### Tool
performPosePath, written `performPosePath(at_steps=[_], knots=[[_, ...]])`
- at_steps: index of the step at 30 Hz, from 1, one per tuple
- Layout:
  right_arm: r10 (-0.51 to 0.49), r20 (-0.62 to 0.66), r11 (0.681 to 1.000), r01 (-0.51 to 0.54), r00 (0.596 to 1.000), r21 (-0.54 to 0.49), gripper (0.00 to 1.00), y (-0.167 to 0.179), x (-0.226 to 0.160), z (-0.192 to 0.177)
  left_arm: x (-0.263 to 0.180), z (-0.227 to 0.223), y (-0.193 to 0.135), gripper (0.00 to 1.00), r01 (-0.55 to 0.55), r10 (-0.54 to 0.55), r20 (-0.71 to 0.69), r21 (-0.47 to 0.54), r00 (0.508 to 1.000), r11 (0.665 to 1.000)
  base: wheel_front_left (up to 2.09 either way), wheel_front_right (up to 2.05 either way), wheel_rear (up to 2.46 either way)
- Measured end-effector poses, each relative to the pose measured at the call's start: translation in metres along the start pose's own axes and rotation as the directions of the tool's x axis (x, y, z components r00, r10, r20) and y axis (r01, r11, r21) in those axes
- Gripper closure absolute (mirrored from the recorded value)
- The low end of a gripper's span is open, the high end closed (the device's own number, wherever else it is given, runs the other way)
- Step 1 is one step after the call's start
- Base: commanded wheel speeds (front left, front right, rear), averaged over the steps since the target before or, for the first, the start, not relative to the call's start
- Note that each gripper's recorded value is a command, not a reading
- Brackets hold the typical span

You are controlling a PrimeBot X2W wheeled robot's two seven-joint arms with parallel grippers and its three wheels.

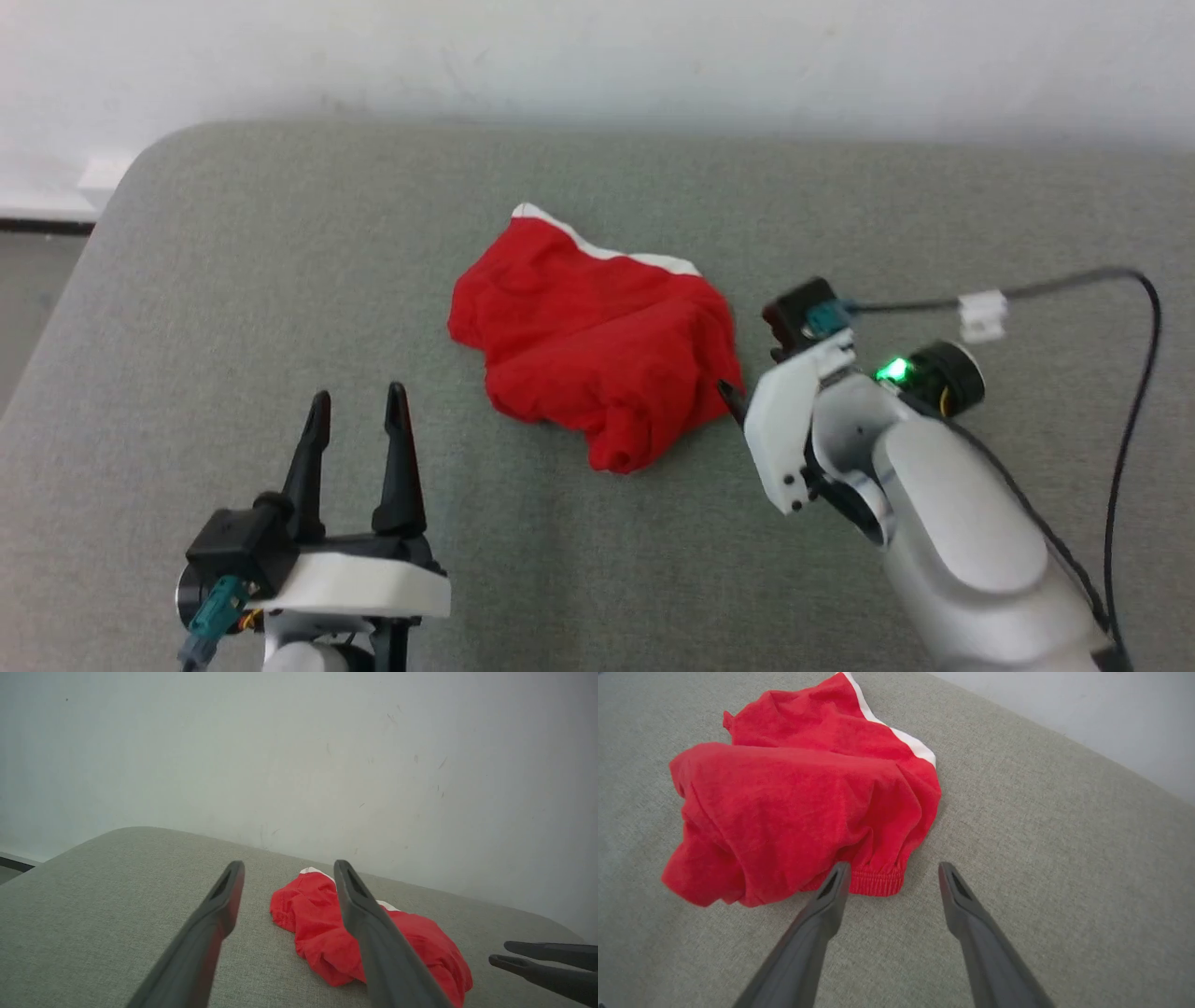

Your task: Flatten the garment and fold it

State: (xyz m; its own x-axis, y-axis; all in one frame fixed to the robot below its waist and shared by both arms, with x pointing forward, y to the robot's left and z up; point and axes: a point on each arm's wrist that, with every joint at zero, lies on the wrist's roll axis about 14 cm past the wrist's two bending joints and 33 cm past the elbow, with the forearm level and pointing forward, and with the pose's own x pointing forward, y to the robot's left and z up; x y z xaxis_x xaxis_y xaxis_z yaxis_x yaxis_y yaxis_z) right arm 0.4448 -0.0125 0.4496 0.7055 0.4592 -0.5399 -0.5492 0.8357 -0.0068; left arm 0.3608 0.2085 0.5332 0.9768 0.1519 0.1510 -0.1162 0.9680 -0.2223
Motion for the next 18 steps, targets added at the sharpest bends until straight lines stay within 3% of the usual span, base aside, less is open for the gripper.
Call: performPosePath(at_steps=[6, 13, 14, 15, 16, 18], knots=[[0.009, -0.199, 0.996, -0.027, 0.980, -0.087, 0.00, 0.001, 0.031, -0.027, 0.008, -0.005, -0.006, 0.00, 0.011, -0.011, -0.011, -0.005, 1.000, 1.000, 0.00, 0.00, 0.00], [0.099, -0.220, 0.988, -0.123, 0.970, -0.097, 0.00, 0.028, 0.055, -0.044, 0.008, -0.012, 0.011, 0.00, -0.053, 0.053, -0.036, 0.003, 0.998, 0.999, 0.00, 0.00, 0.00], [0.109, -0.214, 0.987, -0.132, 0.971, -0.096, 0.07, 0.030, 0.057, -0.043, 0.008, -0.013, 0.013, 0.00, -0.059, 0.059, -0.038, 0.005, 0.998, 0.998, 0.00, 0.00, 0.00], [0.116, -0.206, 0.986, -0.138, 0.972, -0.094, 0.66, 0.032, 0.058, -0.042, 0.008, -0.014, 0.014, 0.00, -0.061, 0.062, -0.040, 0.007, 0.997, 0.998, 0.00, 0.00, 0.00], [0.123, -0.194, 0.986, -0.142, 0.973, -0.091, 1.00, 0.033, 0.059, -0.040, 0.009, -0.014, 0.014, 0.00, -0.062, 0.063, -0.042, 0.007, 0.997, 0.998, 0.00, 0.00, 0.00], [0.132, -0.183, 0.985, -0.150, 0.974, -0.086, 1.00, 0.036, 0.057, -0.040, 0.009, -0.014, 0.012, 0.00, -0.057, 0.057, -0.041, 0.004, 0.998, 0.998, 0.00, 0.00, 0.00]])
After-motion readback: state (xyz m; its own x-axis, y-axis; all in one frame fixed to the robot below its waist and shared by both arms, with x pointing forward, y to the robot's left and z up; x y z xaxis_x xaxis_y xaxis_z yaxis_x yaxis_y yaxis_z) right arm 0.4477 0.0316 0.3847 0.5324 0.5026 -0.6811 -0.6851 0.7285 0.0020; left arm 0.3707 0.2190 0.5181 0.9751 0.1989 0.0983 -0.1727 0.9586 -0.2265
